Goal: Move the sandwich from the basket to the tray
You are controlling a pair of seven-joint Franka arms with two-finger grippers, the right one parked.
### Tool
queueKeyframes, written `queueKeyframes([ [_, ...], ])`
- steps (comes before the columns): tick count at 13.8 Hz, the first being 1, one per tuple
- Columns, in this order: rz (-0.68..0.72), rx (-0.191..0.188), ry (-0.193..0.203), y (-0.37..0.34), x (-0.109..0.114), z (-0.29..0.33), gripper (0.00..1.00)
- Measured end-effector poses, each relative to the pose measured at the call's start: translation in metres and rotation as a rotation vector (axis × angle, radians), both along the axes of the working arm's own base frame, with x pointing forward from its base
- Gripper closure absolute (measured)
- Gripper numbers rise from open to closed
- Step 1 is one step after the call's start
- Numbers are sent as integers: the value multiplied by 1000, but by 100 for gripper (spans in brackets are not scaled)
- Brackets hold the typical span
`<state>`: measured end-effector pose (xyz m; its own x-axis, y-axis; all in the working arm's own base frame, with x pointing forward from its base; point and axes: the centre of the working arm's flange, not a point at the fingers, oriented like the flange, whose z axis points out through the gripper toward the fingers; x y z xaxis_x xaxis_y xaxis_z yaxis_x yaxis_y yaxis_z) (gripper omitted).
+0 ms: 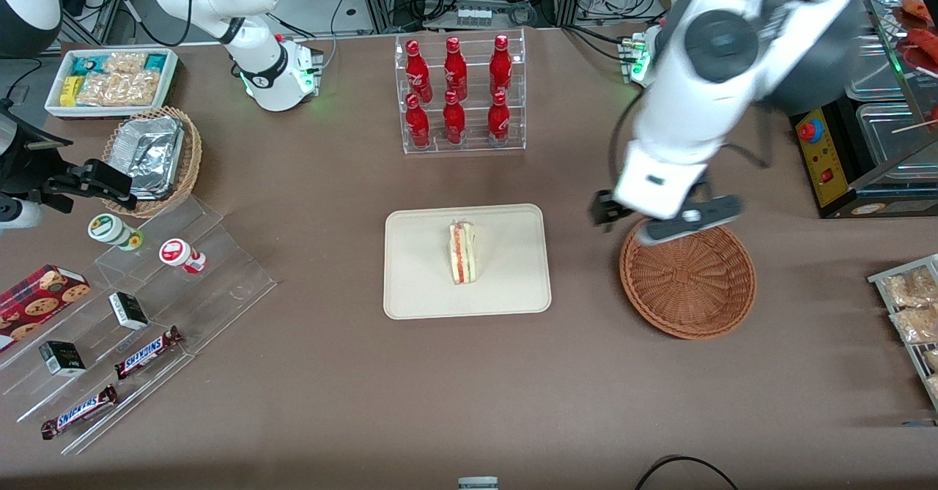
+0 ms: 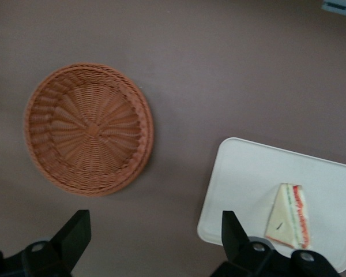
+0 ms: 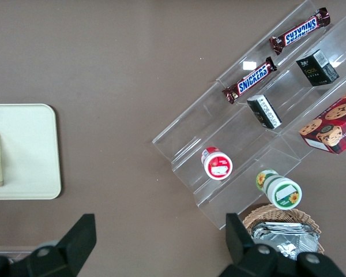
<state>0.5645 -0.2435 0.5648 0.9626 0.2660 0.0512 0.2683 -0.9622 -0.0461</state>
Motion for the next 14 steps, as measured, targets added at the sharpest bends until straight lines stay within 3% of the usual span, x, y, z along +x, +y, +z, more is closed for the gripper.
queueKeyframes([
  [8,-140,-7,93,166,5,34,0],
  [14,-224,-108,111,263,-13,58,0],
])
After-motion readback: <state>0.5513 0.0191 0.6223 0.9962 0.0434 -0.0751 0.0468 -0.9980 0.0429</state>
